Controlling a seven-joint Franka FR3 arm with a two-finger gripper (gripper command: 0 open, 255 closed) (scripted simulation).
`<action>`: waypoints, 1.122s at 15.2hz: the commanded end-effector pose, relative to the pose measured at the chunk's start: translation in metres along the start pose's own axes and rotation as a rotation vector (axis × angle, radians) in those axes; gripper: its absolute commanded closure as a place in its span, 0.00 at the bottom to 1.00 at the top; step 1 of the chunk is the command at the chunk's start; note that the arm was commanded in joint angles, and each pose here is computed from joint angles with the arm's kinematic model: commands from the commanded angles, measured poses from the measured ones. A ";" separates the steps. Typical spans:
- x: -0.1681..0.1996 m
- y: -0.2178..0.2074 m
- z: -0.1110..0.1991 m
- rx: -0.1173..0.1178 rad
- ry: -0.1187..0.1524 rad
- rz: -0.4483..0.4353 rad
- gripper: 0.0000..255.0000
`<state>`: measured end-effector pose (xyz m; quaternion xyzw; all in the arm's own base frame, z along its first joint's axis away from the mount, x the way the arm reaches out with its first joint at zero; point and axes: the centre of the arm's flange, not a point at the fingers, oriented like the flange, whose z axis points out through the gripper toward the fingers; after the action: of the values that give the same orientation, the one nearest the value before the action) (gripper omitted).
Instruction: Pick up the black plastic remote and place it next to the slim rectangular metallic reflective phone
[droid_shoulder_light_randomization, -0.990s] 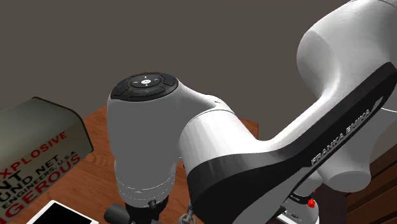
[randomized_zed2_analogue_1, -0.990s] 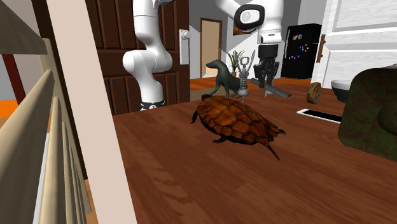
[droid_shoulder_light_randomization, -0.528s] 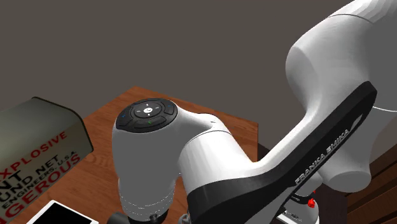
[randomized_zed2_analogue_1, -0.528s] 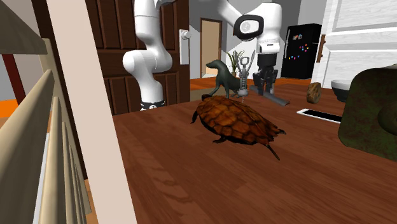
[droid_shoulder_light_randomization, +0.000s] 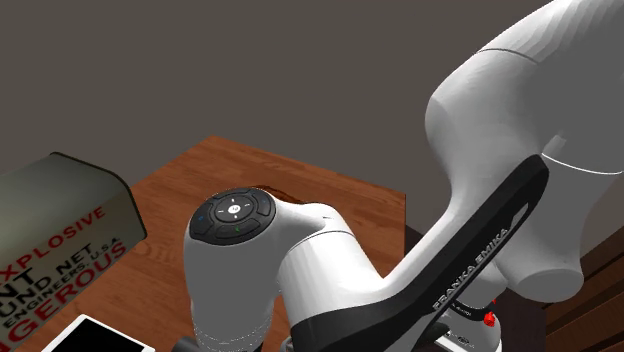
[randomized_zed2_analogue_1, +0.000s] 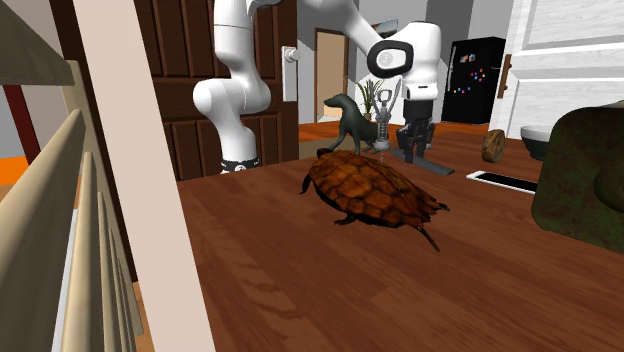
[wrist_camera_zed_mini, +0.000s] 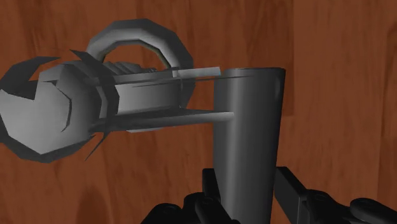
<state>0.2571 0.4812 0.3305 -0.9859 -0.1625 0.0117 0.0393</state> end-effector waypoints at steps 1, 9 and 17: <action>0.000 0.001 0.003 0.000 0.000 0.000 1.00; 0.000 0.001 0.003 0.000 0.000 0.000 0.00; 0.000 0.000 -0.047 0.000 0.000 0.000 0.00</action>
<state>0.2600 0.4795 0.3708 -0.9859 -0.1621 0.0112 0.0395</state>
